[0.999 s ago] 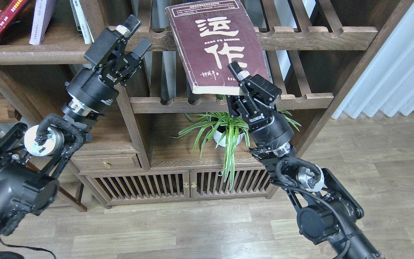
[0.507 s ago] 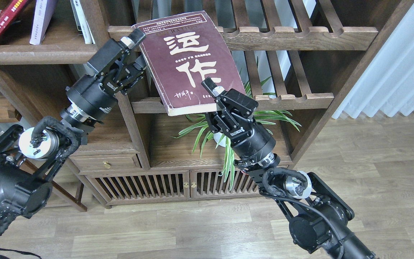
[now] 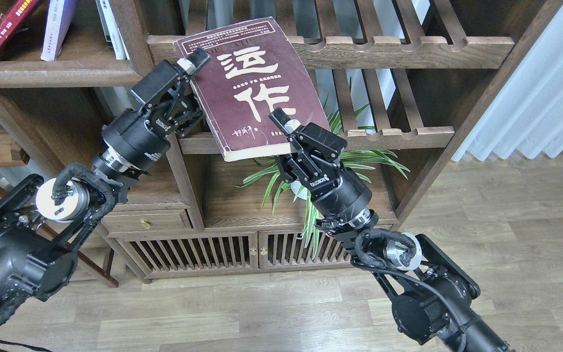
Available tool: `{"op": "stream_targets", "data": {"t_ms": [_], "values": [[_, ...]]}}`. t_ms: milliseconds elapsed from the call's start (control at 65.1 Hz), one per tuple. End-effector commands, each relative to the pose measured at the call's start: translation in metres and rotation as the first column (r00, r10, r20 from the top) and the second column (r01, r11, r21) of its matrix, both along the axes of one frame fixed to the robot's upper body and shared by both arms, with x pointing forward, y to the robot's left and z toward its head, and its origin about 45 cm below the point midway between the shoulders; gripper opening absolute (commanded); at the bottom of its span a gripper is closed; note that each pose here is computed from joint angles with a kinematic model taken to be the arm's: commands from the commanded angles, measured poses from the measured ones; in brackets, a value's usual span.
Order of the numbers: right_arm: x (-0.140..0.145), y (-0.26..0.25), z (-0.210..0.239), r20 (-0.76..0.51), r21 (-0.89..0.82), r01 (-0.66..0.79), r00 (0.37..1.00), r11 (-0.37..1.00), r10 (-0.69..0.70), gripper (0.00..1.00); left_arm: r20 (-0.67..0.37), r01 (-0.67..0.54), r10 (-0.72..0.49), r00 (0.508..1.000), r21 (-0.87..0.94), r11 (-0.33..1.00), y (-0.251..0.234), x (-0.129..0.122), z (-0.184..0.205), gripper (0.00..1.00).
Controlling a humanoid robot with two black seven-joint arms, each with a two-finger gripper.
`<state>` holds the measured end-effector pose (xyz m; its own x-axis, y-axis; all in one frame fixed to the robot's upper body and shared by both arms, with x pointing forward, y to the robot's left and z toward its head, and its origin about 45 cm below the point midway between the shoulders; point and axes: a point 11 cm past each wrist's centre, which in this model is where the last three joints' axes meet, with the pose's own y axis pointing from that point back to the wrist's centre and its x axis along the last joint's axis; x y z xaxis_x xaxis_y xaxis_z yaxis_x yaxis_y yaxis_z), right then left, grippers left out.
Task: Organize books on shelf
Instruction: 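Hold the maroon book upright between both grippers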
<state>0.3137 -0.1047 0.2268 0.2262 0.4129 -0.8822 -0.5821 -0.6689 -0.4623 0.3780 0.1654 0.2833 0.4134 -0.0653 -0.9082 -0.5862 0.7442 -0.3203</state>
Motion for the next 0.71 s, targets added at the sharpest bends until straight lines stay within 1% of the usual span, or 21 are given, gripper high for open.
{"op": "stream_targets", "data": {"t_ms": [0,184,277,354,446,461,492,538,584,692], "values": [[0.0,0.0,-0.001,-0.001,-0.003,-0.001,1.0,1.0,0.001,0.06,-0.002,0.003,-0.003,1.0,0.0,1.0,-0.001,0.001,0.002,0.77],[-0.001,0.001,-0.001,-0.001,-0.005,-0.003,1.0,1.0,0.003,0.06,0.001,0.008,-0.008,1.0,0.008,1.0,0.0,0.0,0.003,0.69],[0.0,0.0,-0.001,0.002,-0.006,-0.002,1.0,1.0,0.002,0.06,0.005,0.034,-0.034,0.999,-0.001,0.999,-0.004,-0.003,0.006,0.58],[-0.001,0.001,-0.001,0.001,-0.006,-0.003,1.0,1.0,0.003,0.06,0.002,0.056,-0.056,0.998,-0.017,0.998,-0.005,-0.005,0.009,0.5],[-0.001,0.001,-0.001,0.002,-0.007,-0.004,1.0,1.0,0.004,0.07,0.004,0.078,-0.078,0.997,-0.012,0.997,-0.008,-0.008,0.009,0.47],[-0.001,0.002,-0.001,0.002,-0.009,-0.008,1.0,1.0,0.008,0.07,0.005,0.081,-0.081,0.997,-0.009,0.997,-0.007,-0.008,0.01,0.43],[-0.001,0.003,-0.001,0.003,-0.01,-0.011,1.0,1.0,0.011,0.07,0.004,0.081,-0.081,0.997,-0.01,0.997,-0.007,-0.008,0.01,0.4],[-0.002,0.004,-0.001,0.002,-0.011,-0.016,1.0,1.0,0.016,0.07,0.003,0.075,-0.075,0.997,-0.009,0.997,-0.003,-0.007,0.01,0.31],[-0.002,0.004,-0.001,0.003,-0.012,-0.016,1.0,1.0,0.016,0.07,0.001,0.068,-0.068,0.998,-0.012,0.998,0.0,-0.007,0.01,0.24],[-0.002,0.004,-0.001,0.003,-0.011,-0.017,1.0,1.0,0.017,0.07,-0.002,0.064,-0.064,0.998,-0.021,0.998,0.004,-0.006,0.012,0.19]]}}
